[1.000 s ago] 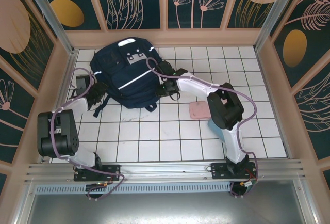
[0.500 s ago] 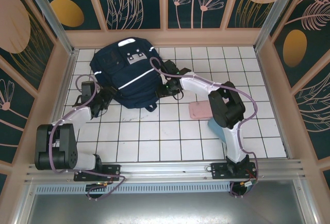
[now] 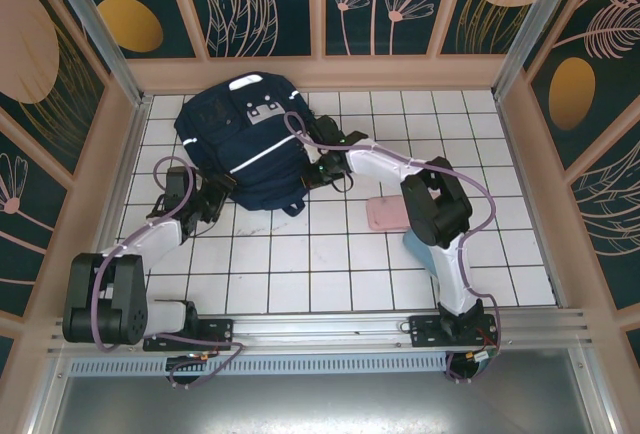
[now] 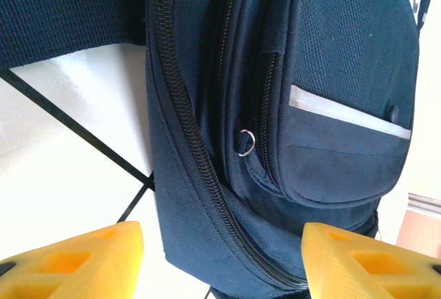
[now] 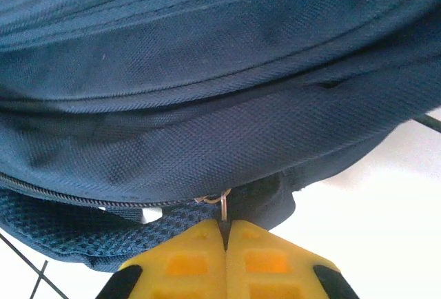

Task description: Pack the student bag

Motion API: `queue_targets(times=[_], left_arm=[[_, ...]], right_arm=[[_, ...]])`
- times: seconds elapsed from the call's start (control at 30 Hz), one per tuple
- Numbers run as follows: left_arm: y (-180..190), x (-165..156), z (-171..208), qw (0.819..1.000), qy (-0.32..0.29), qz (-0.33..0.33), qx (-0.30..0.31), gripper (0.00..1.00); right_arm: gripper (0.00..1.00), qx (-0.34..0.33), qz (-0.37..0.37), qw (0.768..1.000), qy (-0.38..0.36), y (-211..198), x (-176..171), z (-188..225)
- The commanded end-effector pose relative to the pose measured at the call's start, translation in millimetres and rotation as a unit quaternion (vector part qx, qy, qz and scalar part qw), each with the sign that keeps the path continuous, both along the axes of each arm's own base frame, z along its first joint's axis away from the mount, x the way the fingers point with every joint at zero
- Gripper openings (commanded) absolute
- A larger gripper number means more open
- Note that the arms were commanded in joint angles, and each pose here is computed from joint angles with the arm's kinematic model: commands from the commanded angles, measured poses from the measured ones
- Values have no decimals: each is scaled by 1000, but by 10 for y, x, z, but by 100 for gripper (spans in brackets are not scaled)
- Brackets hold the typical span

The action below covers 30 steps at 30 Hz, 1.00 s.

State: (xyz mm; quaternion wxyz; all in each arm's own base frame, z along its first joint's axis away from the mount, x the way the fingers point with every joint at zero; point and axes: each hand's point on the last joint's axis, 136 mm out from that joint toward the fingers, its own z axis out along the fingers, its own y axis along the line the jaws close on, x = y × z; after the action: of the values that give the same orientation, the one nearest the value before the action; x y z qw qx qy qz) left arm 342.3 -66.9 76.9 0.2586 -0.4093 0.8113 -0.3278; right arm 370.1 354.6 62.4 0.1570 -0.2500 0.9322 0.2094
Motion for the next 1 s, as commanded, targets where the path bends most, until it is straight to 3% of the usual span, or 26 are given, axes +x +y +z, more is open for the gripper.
queue_targets(times=[0.0, 0.4, 0.47, 0.7, 0.83, 0.97], left_arm=[[-52, -51, 2, 1000, -1, 0, -12, 63], [-384, -112, -71, 998, -3, -28, -54, 63], [-381, -101, -106, 998, 0, -25, -50, 57], [-224, -177, -352, 999, 32, 2, -10, 1], [-132, -226, -432, 999, 42, 11, 19, 0], [-12, -270, -448, 997, 48, 24, 48, 0]], right_arm=[[0, -11, 15, 1000, -20, 38, -112, 95], [0, -8, 68, 997, -40, 463, -694, 364], [0, -21, 63, 997, -48, 440, -691, 371], [0, -147, -27, 984, -97, -159, -368, 231], [0, -226, -105, 960, -124, -687, -15, 101], [0, -251, -149, 945, -149, -989, 302, 105]])
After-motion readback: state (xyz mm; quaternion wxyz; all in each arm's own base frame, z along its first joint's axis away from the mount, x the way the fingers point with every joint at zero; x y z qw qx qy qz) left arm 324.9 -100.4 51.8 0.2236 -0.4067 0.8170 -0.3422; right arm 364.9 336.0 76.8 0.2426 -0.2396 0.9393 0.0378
